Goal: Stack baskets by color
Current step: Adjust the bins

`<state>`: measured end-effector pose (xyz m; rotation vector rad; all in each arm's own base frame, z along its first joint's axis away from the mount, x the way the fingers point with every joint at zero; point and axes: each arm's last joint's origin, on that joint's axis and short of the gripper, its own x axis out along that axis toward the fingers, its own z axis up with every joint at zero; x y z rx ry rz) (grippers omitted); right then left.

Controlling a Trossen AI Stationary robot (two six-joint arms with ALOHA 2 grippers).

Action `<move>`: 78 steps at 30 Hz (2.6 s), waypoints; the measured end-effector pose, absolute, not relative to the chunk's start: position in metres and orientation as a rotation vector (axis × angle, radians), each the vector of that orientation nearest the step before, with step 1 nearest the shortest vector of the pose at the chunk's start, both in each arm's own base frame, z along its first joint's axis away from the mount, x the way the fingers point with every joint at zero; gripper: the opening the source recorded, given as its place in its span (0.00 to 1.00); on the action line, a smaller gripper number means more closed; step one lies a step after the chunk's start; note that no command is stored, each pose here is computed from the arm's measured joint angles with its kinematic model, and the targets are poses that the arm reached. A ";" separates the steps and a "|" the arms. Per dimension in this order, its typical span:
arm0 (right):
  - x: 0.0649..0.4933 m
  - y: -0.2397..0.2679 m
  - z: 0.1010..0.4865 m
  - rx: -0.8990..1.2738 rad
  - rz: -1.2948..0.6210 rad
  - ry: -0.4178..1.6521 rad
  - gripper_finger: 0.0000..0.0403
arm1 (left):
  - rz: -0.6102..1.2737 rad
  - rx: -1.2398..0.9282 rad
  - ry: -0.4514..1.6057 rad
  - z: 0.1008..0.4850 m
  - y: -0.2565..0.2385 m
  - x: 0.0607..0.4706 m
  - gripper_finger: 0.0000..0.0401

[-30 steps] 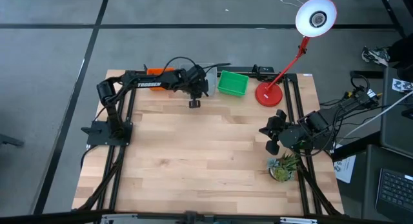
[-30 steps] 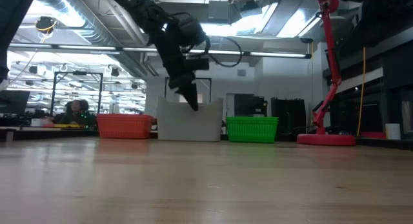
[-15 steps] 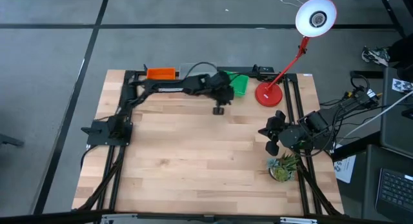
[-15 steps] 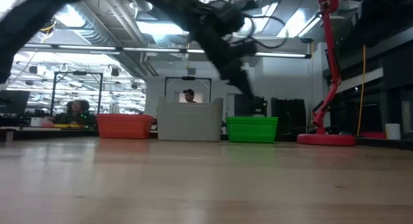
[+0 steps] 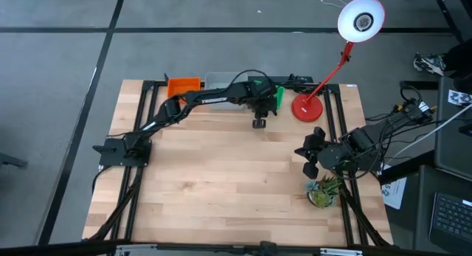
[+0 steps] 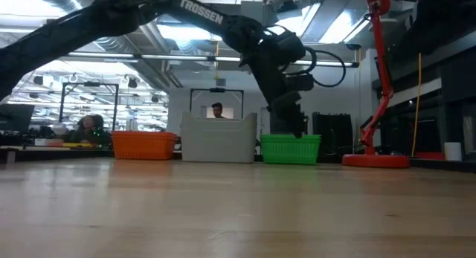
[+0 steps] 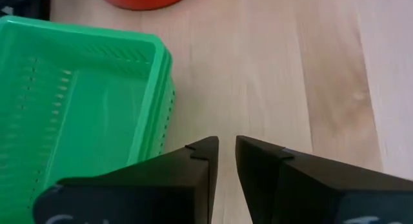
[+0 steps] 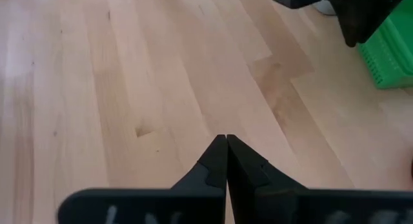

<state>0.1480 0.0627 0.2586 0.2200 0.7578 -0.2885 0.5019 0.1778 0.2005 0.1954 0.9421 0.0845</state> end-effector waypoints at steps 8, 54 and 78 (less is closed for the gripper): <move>0.166 0.053 0.246 0.252 -0.394 0.822 0.00 | 0.026 0.146 1.074 0.241 0.140 0.479 0.11; 0.270 -0.186 0.168 0.276 -0.658 1.158 0.00 | 0.656 -0.205 1.271 0.308 0.072 0.183 0.11; 0.276 -0.194 0.172 0.291 -0.692 1.037 0.00 | 0.655 -0.215 1.132 0.319 0.066 0.168 0.11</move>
